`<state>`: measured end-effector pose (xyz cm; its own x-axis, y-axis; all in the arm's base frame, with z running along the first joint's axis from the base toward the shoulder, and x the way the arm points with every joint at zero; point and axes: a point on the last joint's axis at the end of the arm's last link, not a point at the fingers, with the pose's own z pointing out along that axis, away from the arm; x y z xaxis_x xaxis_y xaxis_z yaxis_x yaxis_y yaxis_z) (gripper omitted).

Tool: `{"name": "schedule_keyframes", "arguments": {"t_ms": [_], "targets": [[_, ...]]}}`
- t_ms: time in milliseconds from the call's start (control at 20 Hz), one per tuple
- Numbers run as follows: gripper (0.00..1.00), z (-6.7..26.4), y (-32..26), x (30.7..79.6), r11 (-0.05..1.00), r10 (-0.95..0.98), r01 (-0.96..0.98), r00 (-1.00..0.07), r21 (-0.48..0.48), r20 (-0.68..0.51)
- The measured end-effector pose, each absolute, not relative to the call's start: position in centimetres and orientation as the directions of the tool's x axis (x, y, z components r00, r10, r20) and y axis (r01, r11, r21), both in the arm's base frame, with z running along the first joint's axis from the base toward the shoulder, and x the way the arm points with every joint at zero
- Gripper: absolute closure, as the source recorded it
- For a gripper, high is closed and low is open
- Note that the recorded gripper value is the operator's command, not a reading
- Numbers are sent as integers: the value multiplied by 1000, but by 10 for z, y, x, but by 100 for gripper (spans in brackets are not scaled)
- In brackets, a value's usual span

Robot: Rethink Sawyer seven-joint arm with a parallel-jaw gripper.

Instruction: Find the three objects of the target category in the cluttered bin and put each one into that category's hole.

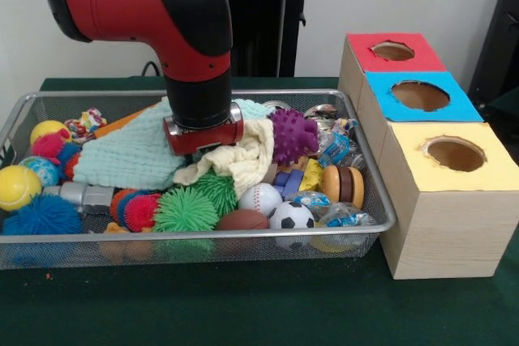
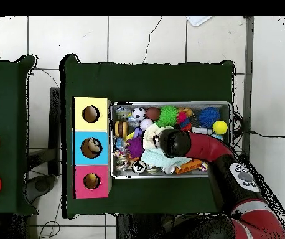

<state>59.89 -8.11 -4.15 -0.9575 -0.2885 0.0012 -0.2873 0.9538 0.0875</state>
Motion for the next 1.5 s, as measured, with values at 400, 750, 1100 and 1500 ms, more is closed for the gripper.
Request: {"name": "schedule_keyframes", "arguments": {"t_ms": [400,750,1100,1500], "targets": [[0,-39,-80,595,955,-294,-292,-956,59,27],[0,-37,-82,588,955,-295,-290,-950,60,99],[0,-13,-70,592,947,-320,-306,-905,94,281],[0,3,-69,591,947,-322,-305,-873,104,366]]}}
